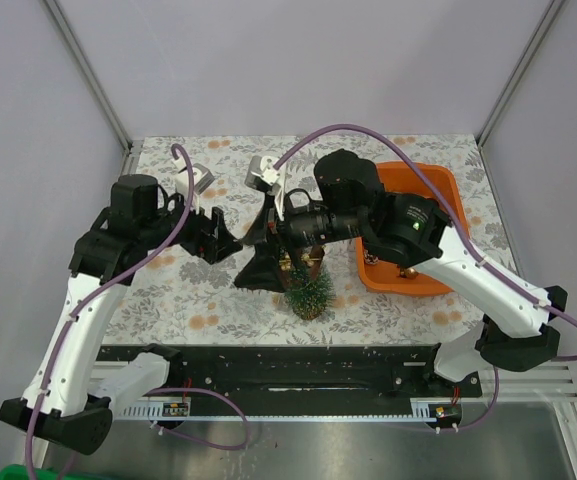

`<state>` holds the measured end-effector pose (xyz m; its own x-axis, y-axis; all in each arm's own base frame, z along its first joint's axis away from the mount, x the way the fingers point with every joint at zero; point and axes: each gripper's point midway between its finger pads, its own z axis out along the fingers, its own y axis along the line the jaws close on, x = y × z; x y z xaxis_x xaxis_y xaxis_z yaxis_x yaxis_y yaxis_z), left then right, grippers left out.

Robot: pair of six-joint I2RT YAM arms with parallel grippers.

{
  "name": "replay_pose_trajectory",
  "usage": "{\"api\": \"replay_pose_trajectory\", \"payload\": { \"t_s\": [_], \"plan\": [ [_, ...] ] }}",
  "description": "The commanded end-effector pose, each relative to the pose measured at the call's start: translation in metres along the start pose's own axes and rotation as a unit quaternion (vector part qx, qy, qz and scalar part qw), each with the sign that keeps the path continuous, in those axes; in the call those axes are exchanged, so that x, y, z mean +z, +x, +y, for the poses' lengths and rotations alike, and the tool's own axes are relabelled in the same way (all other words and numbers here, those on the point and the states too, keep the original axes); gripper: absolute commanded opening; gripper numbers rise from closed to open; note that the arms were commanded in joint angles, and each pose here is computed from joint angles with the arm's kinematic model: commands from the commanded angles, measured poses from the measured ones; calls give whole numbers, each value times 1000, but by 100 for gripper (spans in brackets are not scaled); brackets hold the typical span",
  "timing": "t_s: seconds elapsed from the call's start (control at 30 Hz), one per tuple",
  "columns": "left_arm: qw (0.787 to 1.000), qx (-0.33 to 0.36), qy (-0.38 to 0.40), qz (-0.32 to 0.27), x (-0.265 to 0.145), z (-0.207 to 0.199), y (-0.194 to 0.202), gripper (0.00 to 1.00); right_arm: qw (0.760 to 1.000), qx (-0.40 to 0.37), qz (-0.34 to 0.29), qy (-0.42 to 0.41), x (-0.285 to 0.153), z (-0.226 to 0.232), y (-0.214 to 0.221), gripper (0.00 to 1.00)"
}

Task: Decorate the small christmas tree

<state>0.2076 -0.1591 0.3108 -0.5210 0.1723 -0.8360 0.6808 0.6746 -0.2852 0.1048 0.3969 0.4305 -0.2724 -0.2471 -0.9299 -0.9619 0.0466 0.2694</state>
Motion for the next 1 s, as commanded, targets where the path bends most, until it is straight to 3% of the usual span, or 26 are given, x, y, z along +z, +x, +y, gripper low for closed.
{"api": "replay_pose_trajectory", "payload": {
  "t_s": [0.0, 0.5, 0.7, 0.97],
  "plan": [
    [999, -23, 5, -41, 16, 4, -20, 84, 997, -36, -53, -38, -10, 21, -36, 100],
    [999, -1, 53, -12, 47, -18, -27, 84, 997, -49, -38, -55, 18, 18, -37, 100],
    [999, 3, 52, -11, 47, -18, -25, 84, 998, -56, -29, -16, 21, 2, -29, 100],
    [999, 1, 40, -6, 51, -11, -16, 82, 995, -58, -50, 56, -13, -13, -23, 99]
  ]
}}
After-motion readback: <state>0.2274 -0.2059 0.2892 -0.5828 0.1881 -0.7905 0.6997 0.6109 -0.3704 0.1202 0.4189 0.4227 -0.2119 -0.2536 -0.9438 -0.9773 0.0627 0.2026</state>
